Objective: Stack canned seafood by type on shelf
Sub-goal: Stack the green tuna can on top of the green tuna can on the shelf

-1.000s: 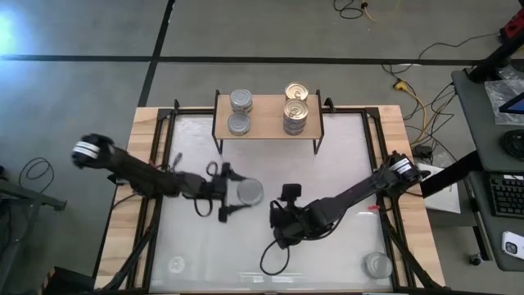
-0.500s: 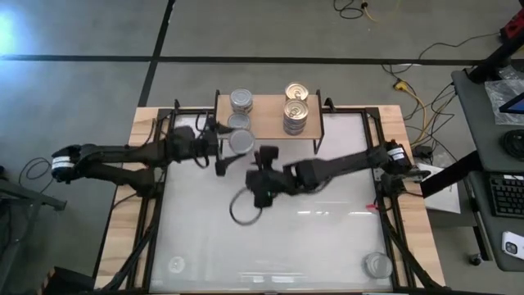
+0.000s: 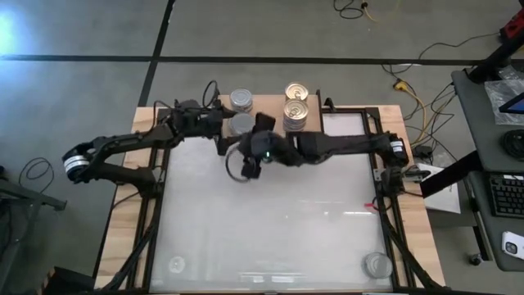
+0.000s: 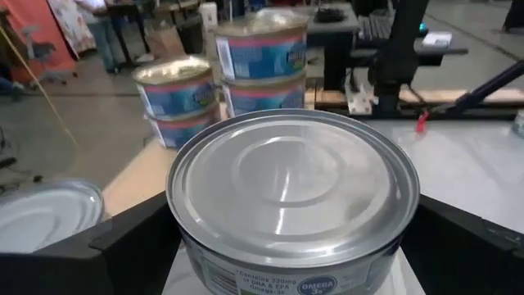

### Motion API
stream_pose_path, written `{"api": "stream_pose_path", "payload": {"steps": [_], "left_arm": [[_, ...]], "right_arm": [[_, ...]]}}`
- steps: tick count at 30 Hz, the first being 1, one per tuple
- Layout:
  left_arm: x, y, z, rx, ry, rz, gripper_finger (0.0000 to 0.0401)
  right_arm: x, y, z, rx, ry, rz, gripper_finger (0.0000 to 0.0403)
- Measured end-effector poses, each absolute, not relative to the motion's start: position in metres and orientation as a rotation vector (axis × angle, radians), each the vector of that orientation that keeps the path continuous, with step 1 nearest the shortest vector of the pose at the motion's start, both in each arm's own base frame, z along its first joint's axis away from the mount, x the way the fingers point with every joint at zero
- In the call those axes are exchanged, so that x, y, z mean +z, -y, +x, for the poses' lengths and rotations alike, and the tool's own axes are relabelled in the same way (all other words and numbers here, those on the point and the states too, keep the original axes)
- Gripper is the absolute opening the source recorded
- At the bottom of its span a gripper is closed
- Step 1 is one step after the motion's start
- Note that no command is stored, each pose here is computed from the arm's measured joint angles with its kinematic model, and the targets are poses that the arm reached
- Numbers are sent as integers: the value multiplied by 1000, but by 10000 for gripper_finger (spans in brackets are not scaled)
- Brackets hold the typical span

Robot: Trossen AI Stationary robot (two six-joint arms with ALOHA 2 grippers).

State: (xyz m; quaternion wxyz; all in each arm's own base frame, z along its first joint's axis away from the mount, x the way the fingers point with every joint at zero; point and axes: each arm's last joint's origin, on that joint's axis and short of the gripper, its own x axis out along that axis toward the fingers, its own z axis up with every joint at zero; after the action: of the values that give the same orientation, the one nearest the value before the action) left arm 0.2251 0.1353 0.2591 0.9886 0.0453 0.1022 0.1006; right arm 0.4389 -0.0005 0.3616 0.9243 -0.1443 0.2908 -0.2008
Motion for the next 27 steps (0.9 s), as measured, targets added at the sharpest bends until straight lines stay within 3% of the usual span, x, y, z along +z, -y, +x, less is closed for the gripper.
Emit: {"api": "stream_pose_path", "payload": {"steps": [10, 19, 27], "left_arm": [[263, -148, 217, 258, -246, 97, 388], [259, -163, 204, 331, -319, 35, 398], [253, -162, 204, 296, -357, -22, 399]], "right_arm": [[351, 71, 441, -582, -536, -193, 167], [344, 91, 443, -591, -451, -88, 152], [332, 94, 445, -590, -411, -43, 164]]}}
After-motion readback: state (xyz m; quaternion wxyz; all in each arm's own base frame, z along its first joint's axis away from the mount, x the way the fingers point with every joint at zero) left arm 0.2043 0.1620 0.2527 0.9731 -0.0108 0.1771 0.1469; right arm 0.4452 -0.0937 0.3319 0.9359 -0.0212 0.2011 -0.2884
